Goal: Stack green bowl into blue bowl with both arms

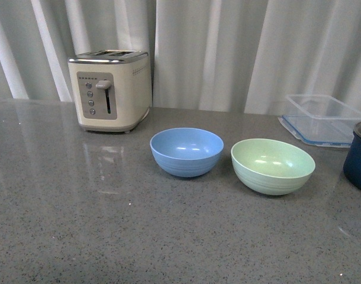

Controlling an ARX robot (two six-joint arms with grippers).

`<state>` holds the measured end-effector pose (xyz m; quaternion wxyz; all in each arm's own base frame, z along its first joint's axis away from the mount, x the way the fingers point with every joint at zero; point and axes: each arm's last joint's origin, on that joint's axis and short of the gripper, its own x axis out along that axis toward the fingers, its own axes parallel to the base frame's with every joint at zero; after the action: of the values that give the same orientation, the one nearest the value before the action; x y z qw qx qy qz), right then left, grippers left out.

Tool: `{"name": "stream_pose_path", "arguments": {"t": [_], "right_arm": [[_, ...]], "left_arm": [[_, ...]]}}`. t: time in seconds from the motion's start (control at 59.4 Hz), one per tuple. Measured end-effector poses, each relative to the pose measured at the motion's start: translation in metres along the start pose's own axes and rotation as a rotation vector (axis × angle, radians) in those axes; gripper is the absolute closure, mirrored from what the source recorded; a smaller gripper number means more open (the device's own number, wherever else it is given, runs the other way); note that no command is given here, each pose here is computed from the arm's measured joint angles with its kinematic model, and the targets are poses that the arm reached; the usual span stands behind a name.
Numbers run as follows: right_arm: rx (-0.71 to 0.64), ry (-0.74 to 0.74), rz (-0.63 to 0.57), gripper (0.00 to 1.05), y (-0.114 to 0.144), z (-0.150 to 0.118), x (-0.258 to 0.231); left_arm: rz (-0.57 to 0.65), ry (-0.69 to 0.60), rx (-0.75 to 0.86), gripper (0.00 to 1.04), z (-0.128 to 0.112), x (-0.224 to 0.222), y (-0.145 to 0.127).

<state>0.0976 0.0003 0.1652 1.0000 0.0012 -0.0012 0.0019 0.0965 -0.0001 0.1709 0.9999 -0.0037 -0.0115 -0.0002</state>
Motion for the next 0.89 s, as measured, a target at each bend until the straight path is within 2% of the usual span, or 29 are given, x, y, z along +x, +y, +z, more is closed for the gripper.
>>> {"name": "stream_pose_path", "arguments": {"t": [0.101, 0.135, 0.27, 0.337, 0.421, 0.59, 0.657, 0.758, 0.893], "right_arm": [[0.000, 0.000, 0.000, 0.10, 0.000, 0.000, 0.000], [0.000, 0.000, 0.000, 0.10, 0.000, 0.000, 0.000], [0.001, 0.011, -0.007, 0.10, 0.000, -0.001, 0.000], [0.026, 0.154, -0.011, 0.10, 0.000, -0.001, 0.001], [0.066, 0.211, 0.026, 0.10, 0.001, 0.005, 0.006], [0.227, 0.185, 0.173, 0.10, 0.006, 0.050, 0.034], [0.338, 0.233, 0.256, 0.10, 0.014, 0.071, 0.059], [0.451, 0.355, 0.282, 0.10, 0.027, 0.081, 0.099], [0.546, 0.526, 0.234, 0.10, 0.045, 0.071, 0.153]], "left_arm": [[-0.001, 0.005, 0.000, 1.01, 0.000, 0.000, 0.000], [-0.001, 0.005, 0.000, 0.97, 0.000, 0.000, 0.000], [-0.001, 0.005, 0.000, 0.74, 0.000, 0.000, 0.000], [-0.001, 0.005, 0.000, 0.61, 0.000, 0.000, 0.000], [-0.001, 0.005, 0.000, 0.49, 0.000, 0.000, 0.000], [-0.001, 0.005, 0.000, 0.20, 0.000, 0.000, 0.000], [-0.001, 0.005, 0.000, 0.06, 0.000, 0.000, 0.000], [-0.001, 0.005, 0.002, 0.07, 0.000, 0.000, 0.000], [-0.001, 0.005, 0.002, 0.07, 0.000, 0.000, 0.000]]}}
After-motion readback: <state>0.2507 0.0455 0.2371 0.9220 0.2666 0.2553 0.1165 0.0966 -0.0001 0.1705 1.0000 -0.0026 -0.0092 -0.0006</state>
